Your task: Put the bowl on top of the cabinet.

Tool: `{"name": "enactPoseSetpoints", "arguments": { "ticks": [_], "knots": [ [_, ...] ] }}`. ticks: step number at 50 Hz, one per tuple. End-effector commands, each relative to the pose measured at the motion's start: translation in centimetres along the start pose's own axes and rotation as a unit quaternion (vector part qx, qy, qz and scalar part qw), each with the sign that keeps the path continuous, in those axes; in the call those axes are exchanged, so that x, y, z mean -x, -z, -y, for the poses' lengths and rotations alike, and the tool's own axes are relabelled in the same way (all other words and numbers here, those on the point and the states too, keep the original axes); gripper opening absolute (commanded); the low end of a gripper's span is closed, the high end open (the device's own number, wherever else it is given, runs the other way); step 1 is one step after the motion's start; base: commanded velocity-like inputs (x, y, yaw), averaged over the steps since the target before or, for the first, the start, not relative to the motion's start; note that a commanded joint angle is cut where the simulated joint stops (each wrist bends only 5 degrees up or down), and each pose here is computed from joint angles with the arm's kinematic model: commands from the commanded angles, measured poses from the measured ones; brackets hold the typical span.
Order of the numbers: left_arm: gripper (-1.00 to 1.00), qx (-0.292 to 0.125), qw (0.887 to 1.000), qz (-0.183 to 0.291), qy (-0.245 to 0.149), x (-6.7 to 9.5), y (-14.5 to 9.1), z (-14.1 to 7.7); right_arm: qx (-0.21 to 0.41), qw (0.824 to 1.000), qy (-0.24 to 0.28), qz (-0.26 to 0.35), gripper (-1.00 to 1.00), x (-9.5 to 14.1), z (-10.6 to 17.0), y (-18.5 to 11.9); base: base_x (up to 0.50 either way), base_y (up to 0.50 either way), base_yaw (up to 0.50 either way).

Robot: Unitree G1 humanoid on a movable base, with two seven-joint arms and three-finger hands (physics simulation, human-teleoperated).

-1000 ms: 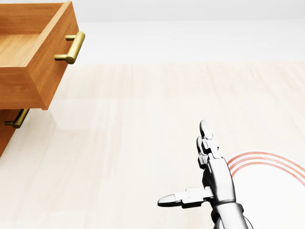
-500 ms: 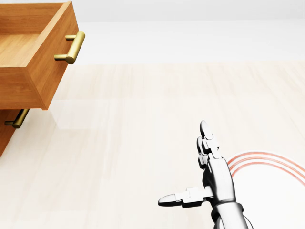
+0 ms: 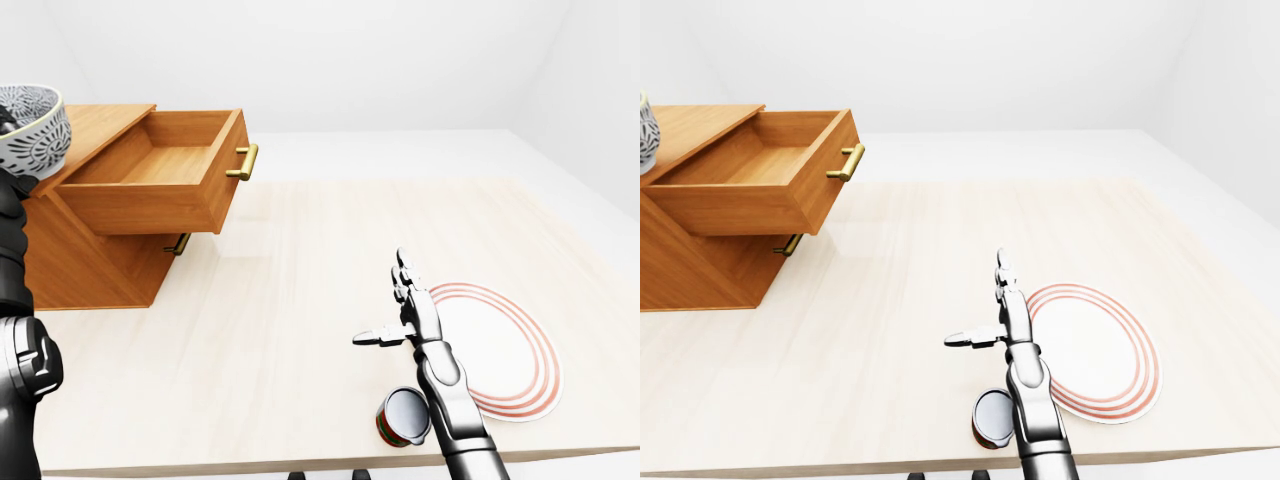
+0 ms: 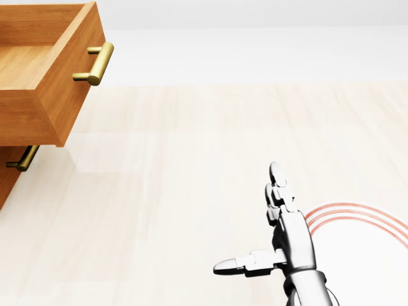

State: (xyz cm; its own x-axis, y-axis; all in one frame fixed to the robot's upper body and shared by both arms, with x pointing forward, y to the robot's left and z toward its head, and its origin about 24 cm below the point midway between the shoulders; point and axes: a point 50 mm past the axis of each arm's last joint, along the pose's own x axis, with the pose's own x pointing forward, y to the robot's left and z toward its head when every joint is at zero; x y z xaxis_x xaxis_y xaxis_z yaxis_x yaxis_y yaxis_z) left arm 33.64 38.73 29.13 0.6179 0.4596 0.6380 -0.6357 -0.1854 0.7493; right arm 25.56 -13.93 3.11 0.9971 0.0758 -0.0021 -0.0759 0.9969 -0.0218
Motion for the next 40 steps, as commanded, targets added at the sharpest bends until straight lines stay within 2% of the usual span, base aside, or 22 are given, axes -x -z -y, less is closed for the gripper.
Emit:
{"name": "enactPoseSetpoints", "arguments": {
  "ticks": [1, 11, 26, 27, 40],
  "knots": [
    [-0.95, -0.044, 0.998, -0.006, 0.055, 2.1, 2.0, 2.7, 0.001, 1.0, 0.003, -0.001, 1.0, 0.0, 0.1, 0.0, 0.0, 0.0, 0.0],
    [-0.94, -0.052, 0.995, -0.003, 0.08, 3.2, 2.1, 4.1, 0.001, 1.0, 0.004, -0.002, 1.0, -0.1, 0.1, 0.1, 0.0, 0.0, 0.0],
    [-0.94, -0.049, 0.995, -0.002, 0.083, 3.4, 1.9, 4.4, 0.001, 1.0, 0.005, -0.002, 1.0, 0.0, 0.2, 0.1, 0.0, 0.0, 0.0],
    [1.0, -0.044, 0.996, -0.003, 0.081, 3.3, 1.8, 4.3, 0.001, 1.0, 0.005, -0.003, 1.0, -0.1, 0.1, 0.2, 0.0, 0.0, 0.0],
    [1.0, -0.04, 0.997, 0.005, 0.072, 2.8, 1.1, 3.9, 0.001, 1.0, 0.004, -0.003, 1.0, 0.0, 0.1, 0.2, 0.0, 0.0, 0.0]
  ]
}}
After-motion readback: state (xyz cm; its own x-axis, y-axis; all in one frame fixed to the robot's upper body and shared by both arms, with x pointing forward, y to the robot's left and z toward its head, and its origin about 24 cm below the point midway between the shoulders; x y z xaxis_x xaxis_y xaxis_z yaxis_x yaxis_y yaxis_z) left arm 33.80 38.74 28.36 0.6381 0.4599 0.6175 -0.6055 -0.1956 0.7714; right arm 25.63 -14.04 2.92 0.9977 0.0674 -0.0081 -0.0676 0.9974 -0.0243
